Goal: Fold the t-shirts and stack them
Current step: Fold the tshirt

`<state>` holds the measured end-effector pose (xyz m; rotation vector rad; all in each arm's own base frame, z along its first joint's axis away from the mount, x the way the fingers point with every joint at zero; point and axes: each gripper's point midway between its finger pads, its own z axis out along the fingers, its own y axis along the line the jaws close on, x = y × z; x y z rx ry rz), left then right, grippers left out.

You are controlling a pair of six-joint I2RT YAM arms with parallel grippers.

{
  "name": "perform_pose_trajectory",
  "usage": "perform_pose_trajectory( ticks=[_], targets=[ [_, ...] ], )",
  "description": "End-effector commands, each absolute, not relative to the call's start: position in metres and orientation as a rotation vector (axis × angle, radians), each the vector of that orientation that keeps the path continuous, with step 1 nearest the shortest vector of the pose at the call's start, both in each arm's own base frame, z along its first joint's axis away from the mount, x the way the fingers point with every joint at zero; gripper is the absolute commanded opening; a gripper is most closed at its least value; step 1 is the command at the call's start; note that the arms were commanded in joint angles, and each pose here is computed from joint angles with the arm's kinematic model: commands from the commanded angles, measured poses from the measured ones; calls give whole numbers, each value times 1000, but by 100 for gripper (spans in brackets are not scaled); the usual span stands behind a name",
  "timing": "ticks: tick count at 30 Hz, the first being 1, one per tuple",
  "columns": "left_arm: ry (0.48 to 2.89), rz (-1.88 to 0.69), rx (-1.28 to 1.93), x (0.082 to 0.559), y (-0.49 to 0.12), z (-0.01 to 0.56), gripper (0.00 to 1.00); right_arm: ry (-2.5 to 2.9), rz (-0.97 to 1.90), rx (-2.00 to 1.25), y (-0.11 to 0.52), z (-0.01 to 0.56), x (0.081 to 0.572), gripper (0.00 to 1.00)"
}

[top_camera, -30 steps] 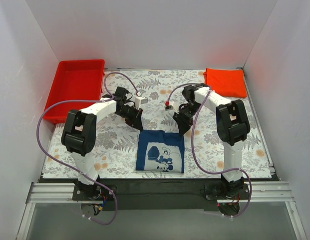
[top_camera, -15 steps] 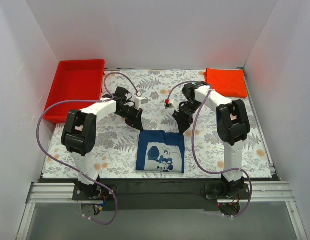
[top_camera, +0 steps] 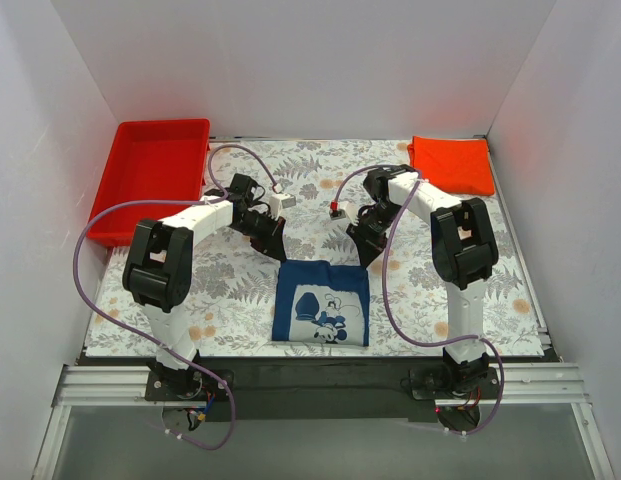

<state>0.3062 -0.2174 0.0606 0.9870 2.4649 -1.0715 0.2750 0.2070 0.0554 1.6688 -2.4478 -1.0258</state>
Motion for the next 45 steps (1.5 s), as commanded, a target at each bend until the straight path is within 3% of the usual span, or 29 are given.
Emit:
perform_pose_trajectory(
  ticks=[1, 13, 29, 36, 37, 40, 41, 43, 44, 45],
  targets=[
    [2388, -1054, 1006, 310, -217, 82, 0, -2449, -1048, 1698, 211, 70, 276, 1],
    [2350, -821, 998, 329, -188, 94, 0, -2540, -897, 1752, 175, 87, 282, 1],
    [2450, -590, 808, 400, -161, 29, 0, -2786, -615, 1657, 175, 29, 395, 1],
    [2453, -597, 746, 428, -167, 26, 0, -2906, -614, 1628, 183, 40, 423, 1],
    [2452, -604, 741, 428, -168, 32, 6, -2922, -612, 1615, 183, 44, 425, 1],
    [2422, -645, 698, 427, -170, 60, 25, -2976, -647, 1637, 187, 75, 426, 41],
    [2386, -658, 677, 426, -172, 83, 37, -3013, -677, 1632, 190, 96, 422, 59],
    [2353, -694, 660, 418, -174, 109, 60, -3055, -730, 1603, 192, 119, 414, 74],
    [2293, -731, 666, 409, -178, 137, 72, -3072, -827, 1588, 199, 142, 400, 87],
    [2294, -779, 613, 401, -182, 149, 73, -3076, -884, 1573, 202, 152, 393, 91]
  ],
)
